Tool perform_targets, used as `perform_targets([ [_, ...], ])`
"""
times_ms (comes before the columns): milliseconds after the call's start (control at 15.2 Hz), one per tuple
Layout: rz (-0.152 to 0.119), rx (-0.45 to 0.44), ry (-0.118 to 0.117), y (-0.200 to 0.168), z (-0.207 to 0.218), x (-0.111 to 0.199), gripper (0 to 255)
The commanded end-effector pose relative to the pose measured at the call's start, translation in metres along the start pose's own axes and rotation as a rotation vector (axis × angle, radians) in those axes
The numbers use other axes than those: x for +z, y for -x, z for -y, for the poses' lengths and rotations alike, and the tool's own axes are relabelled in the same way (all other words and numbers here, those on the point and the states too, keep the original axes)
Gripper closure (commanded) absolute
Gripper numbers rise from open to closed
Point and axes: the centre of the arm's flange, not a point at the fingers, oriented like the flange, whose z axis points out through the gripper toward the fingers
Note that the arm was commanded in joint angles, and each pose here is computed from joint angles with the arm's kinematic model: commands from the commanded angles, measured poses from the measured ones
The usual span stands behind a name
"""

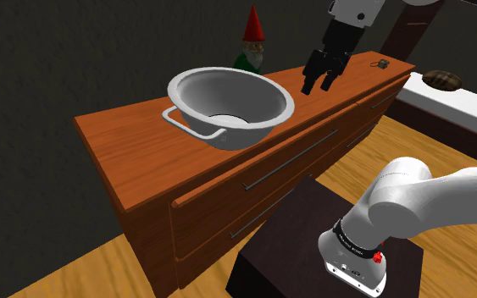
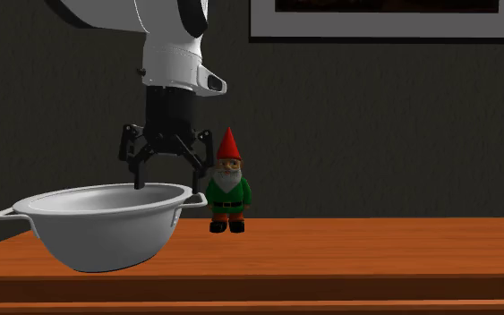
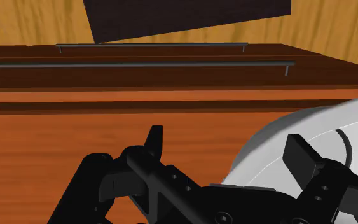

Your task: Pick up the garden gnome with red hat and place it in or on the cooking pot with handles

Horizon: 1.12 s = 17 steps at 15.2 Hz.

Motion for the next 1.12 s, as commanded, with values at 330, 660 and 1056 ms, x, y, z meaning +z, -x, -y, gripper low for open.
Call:
perform_targets([
  [330, -0.130, 0.008, -0.003, -0.045, -0.010, -0.001, 0],
  [660, -0.261, 0.015, -0.007, -0.090, -0.020, -0.007, 0],
  [1056, -0.417, 0.025, -0.011, -0.141, -0.033, -0.022, 0],
])
